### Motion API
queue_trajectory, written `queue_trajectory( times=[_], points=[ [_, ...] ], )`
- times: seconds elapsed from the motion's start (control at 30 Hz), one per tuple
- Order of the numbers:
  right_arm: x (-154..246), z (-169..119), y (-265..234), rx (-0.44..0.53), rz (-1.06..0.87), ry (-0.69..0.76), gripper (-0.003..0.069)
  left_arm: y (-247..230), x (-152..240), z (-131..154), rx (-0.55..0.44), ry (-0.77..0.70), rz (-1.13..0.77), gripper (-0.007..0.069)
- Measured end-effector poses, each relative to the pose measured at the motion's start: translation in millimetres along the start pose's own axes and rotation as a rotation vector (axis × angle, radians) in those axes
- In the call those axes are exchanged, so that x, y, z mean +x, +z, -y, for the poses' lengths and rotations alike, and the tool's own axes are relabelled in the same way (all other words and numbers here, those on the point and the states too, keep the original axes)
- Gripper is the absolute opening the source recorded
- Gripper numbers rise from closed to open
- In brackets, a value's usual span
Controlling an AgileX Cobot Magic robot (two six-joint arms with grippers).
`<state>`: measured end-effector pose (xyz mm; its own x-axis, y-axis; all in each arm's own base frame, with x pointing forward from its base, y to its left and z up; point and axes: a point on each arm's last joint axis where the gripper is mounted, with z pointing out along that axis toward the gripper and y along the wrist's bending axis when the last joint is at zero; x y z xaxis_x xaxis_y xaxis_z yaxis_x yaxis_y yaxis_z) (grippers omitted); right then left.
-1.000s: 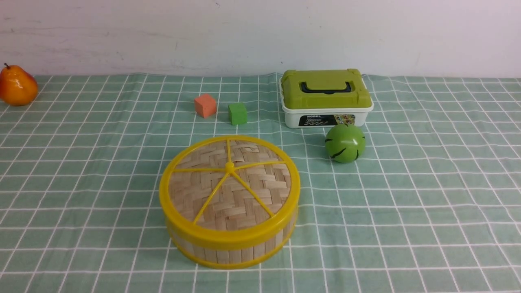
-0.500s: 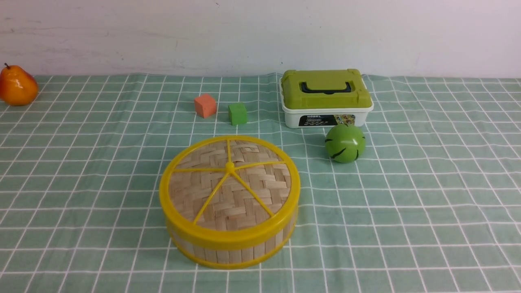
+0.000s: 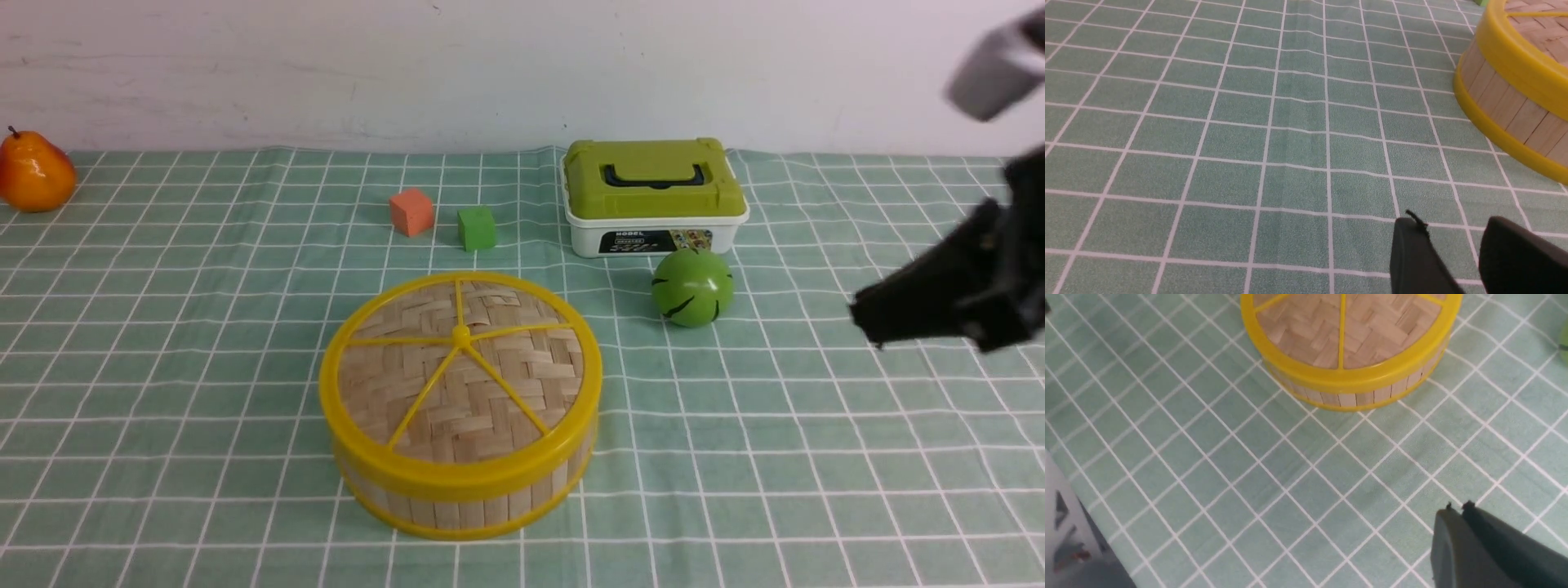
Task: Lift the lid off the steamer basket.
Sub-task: Use the right arm to lift the lid of the steamer
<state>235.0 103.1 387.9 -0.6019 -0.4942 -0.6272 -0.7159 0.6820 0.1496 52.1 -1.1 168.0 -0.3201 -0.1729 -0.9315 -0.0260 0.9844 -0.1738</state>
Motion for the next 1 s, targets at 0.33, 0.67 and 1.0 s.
queue_trajectory(
  times=[0.33, 0.67, 1.0],
  points=[
    [-107.6, -12.3, 145.1, 0.160, -0.229, -0.094, 0.0049, 0.0, 0.0, 0.0, 0.000, 0.000, 0.000, 0.0239],
    [-133.2, -24.4, 247.1, 0.063, -0.212, -0.066, 0.0431, 0.0, 0.0, 0.0, 0.000, 0.000, 0.000, 0.0239],
    [-125.5, -24.8, 268.0, 0.017, -0.248, -0.044, 0.0438, 0.0, 0.0, 0.0, 0.000, 0.000, 0.000, 0.0239]
  ],
)
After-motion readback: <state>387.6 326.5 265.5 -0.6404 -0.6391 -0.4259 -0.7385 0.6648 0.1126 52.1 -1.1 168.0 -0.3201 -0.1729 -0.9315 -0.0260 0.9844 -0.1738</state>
